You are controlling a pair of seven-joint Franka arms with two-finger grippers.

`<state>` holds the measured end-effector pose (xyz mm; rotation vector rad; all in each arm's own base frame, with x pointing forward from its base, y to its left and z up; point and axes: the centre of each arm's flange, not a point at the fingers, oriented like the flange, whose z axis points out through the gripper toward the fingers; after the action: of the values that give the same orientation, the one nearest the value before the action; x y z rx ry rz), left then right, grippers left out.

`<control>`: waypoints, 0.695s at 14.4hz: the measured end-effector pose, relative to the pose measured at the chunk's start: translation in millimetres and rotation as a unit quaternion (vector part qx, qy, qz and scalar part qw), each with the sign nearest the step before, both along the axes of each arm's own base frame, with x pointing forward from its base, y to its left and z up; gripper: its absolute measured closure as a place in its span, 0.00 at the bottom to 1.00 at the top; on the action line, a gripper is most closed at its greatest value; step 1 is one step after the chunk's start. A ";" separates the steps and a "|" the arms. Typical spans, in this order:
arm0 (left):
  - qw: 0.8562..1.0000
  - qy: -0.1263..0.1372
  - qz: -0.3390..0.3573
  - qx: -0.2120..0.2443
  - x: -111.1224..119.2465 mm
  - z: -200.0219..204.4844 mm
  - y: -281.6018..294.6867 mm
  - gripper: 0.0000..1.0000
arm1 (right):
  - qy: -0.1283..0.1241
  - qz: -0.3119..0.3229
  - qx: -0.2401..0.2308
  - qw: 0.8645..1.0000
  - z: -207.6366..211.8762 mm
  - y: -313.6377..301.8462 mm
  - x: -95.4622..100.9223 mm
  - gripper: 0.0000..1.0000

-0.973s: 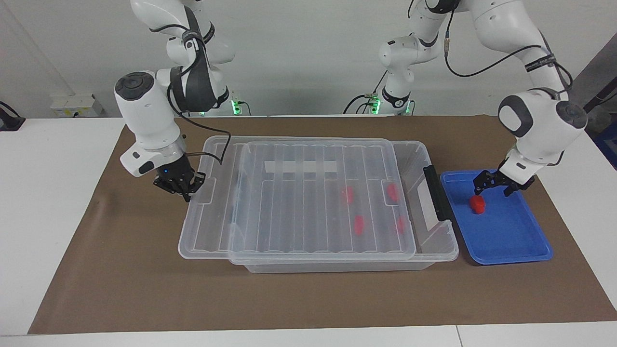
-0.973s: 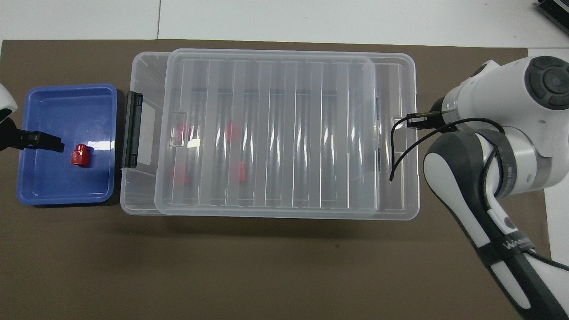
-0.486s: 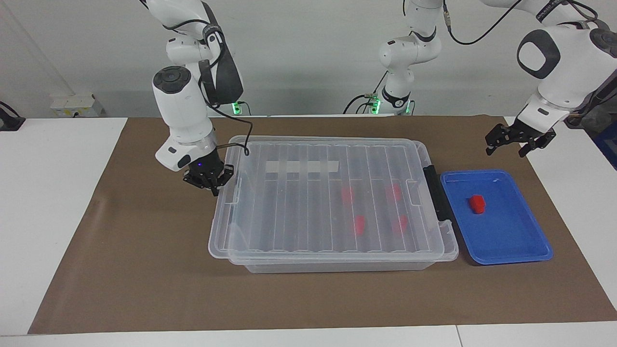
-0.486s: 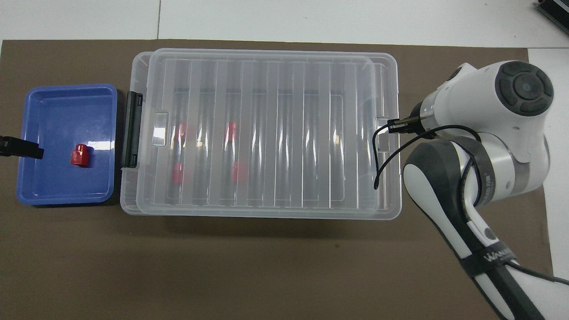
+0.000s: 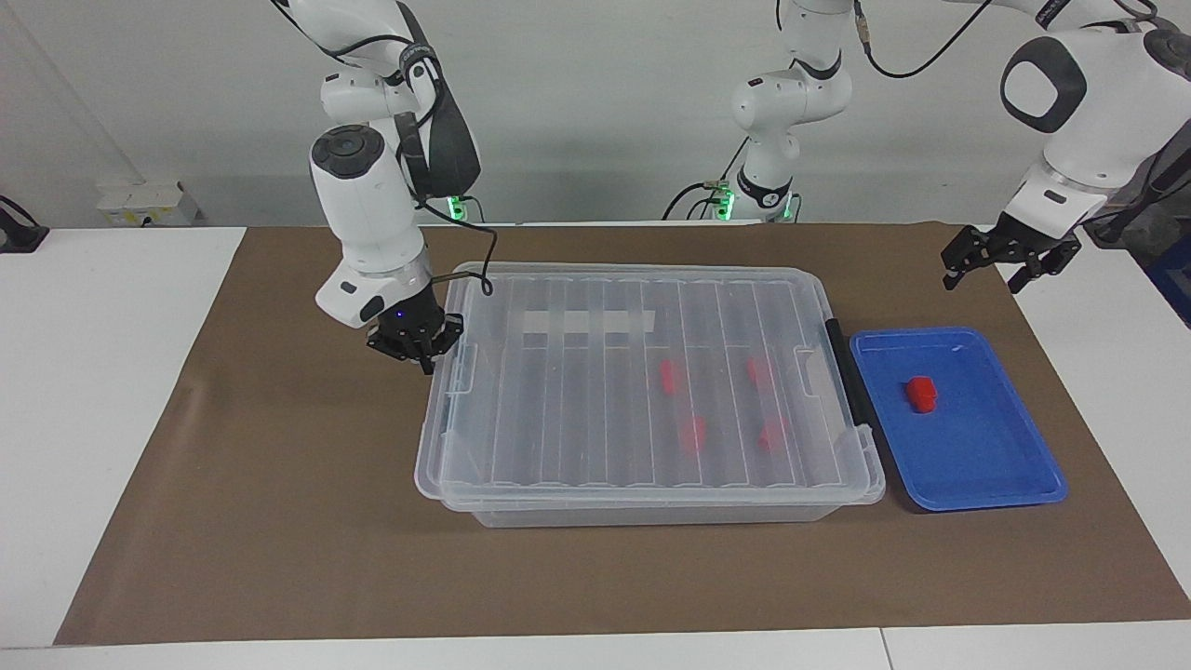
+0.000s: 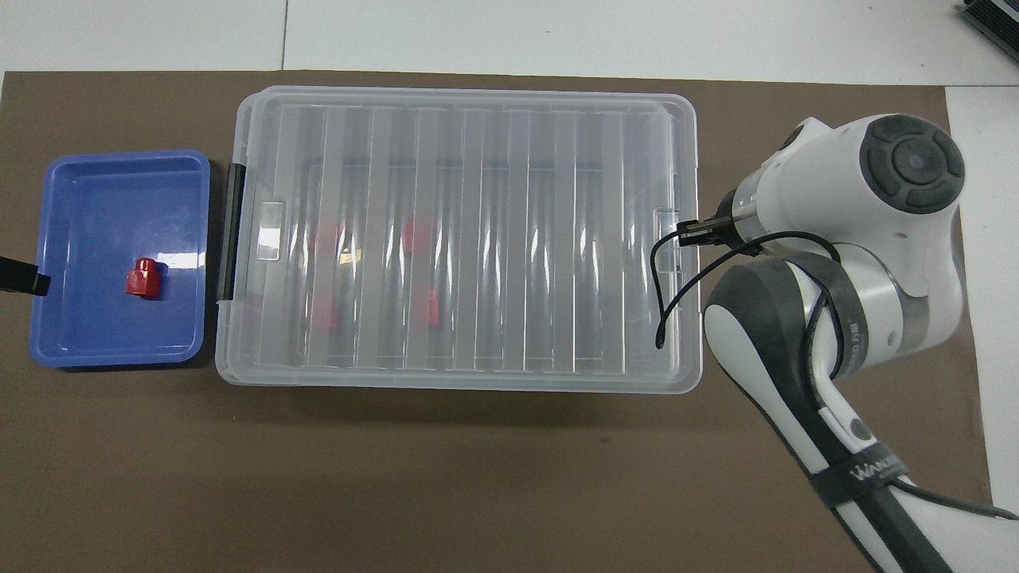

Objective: Place red block in blue tray from box

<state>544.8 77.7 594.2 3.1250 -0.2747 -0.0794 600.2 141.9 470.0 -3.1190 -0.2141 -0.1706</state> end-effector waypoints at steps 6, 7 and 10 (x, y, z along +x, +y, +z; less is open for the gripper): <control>1.000 0.001 -0.013 0.001 5.0 78.6 -9.9 0.00 | 0.006 0.000 -0.002 1.000 5.1 -0.8 -3.8 0.99; 1.000 0.001 -0.018 0.001 9.4 77.0 -15.4 0.00 | 0.005 -0.002 -0.002 1.000 9.7 -3.5 -5.0 0.99; 0.999 0.008 -0.050 0.001 23.8 42.1 -50.4 0.00 | 0.008 -0.034 -0.004 0.999 30.0 -33.7 -10.3 0.99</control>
<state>568.6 27.3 636.4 3.1101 -0.4297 -0.1048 589.9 108.2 500.1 -3.1364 -0.1091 -0.1453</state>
